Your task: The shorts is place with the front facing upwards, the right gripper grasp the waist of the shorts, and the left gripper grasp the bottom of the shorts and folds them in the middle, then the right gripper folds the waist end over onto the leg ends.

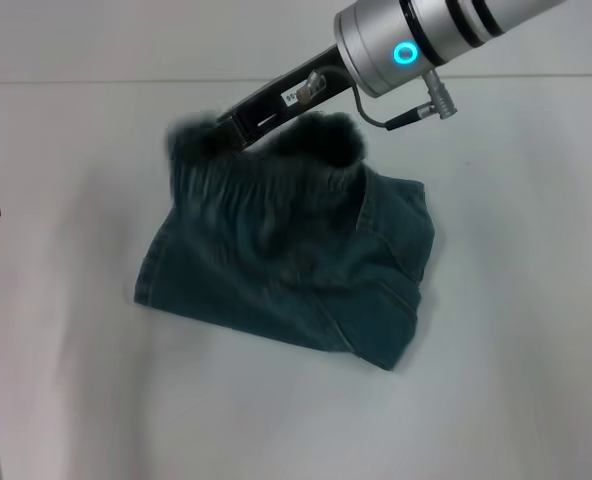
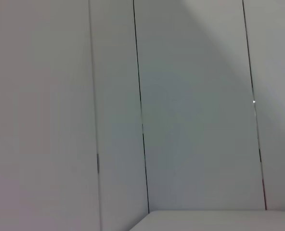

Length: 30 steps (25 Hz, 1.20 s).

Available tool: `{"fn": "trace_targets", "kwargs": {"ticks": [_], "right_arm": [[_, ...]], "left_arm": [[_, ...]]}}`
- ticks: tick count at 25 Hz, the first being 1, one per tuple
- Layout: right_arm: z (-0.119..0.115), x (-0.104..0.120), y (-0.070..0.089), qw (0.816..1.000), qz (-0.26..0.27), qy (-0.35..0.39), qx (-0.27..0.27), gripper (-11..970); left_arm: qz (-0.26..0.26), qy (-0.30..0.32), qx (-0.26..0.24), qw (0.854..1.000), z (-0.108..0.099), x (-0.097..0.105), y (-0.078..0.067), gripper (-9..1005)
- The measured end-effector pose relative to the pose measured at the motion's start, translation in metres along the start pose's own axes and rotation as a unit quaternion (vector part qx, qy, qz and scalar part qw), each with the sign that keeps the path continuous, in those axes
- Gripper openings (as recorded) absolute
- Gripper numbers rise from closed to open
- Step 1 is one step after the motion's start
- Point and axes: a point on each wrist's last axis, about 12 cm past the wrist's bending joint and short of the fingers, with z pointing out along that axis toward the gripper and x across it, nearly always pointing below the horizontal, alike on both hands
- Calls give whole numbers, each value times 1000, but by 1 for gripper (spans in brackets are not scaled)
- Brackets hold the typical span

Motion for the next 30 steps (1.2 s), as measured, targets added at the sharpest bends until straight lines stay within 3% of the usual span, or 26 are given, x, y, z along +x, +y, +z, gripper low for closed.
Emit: {"fn": "trace_targets", "kwargs": {"ticks": [4,6,11,14,17,22,26,28,30], "right_arm": [[-2,-1,-1,1000,-1,-14,1,208],[-5,-3,-1,1000,-4,-26,3,429],[-15,-5,-2,998,-29,-57,9,634],[-32,8,-9,995,-54,-81,35,763],[-53,39,-22,987,-68,-128,69,894],[-94,100,-37,955,-84,-259,116,918],[-122,157,-44,923,-82,-336,169,937],[-129,175,-45,920,-73,-343,176,947],[-135,194,-44,922,-67,-339,176,947]], "left_arm": [[2,0,0,1000,1,0,1,23],[5,0,4,1000,1,0,1,24],[8,-4,13,1000,2,-1,-1,26],[11,-11,24,1000,2,-2,-4,28],[13,-15,31,999,2,-3,-5,29],[-29,-25,60,997,7,-4,-3,32],[-85,-33,158,983,17,-5,8,34],[-111,-27,226,967,23,-7,17,35],[-141,-2,303,942,31,-11,28,36]]}}
